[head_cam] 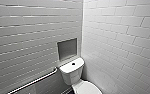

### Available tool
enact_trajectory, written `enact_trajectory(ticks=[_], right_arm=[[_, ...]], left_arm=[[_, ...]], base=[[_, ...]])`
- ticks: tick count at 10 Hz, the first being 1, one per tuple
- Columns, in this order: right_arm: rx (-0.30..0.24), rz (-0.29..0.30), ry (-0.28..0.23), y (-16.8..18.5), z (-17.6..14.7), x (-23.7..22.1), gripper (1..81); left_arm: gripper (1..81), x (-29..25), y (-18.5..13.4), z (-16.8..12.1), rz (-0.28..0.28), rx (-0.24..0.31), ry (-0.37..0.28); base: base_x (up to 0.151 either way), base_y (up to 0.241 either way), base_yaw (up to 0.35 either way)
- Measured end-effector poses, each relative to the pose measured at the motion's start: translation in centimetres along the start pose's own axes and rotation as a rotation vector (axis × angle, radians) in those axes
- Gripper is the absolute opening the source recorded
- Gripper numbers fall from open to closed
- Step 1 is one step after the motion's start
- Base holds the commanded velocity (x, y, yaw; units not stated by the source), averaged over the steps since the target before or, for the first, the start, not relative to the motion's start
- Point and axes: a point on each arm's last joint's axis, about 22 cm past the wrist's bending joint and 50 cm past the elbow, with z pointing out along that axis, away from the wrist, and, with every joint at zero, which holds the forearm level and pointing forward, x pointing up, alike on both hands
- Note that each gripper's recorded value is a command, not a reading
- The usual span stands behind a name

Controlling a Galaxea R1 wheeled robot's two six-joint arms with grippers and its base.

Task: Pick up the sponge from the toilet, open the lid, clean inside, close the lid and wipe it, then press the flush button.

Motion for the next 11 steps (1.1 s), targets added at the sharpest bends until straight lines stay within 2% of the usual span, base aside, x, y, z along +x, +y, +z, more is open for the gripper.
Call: enact_trajectory(ticks=[3, 4, 7, 9, 11], right_arm=[[-0.049, 0.006, 0.01, 2.9, -0.9, -0.2, 1.0], [-0.048, 0.011, 0.008, 2.7, -0.9, -0.4, 1.0], [-0.049, 0.058, -0.068, 2.3, -1.3, -2.3, 1.0], [-0.051, 0.057, -0.051, 2.2, -1.2, -0.5, 1.0], [-0.05, 0.054, -0.051, 2.2, -1.3, -1.0, 1.0]], left_arm=[[81.1, -0.2, 0.2, 0.1, -0.001, -0.002, -0.003], [81.1, -0.7, 0.2, 0.0, -0.005, -0.003, -0.011], [81.1, -2.4, 0.5, -0.3, -0.042, -0.002, -0.088], [81.1, -0.4, 0.6, -0.2, -0.039, -0.005, -0.068], [81.1, -1.0, 0.6, -0.3, -0.033, -0.004, -0.07]], base=[[0.0, 0.0, 0.0], [0.0, 0.0, 0.0], [0.0, 0.0, 0.0], [0.0, 0.0, 0.0], [0.0, 0.0, 0.0]])
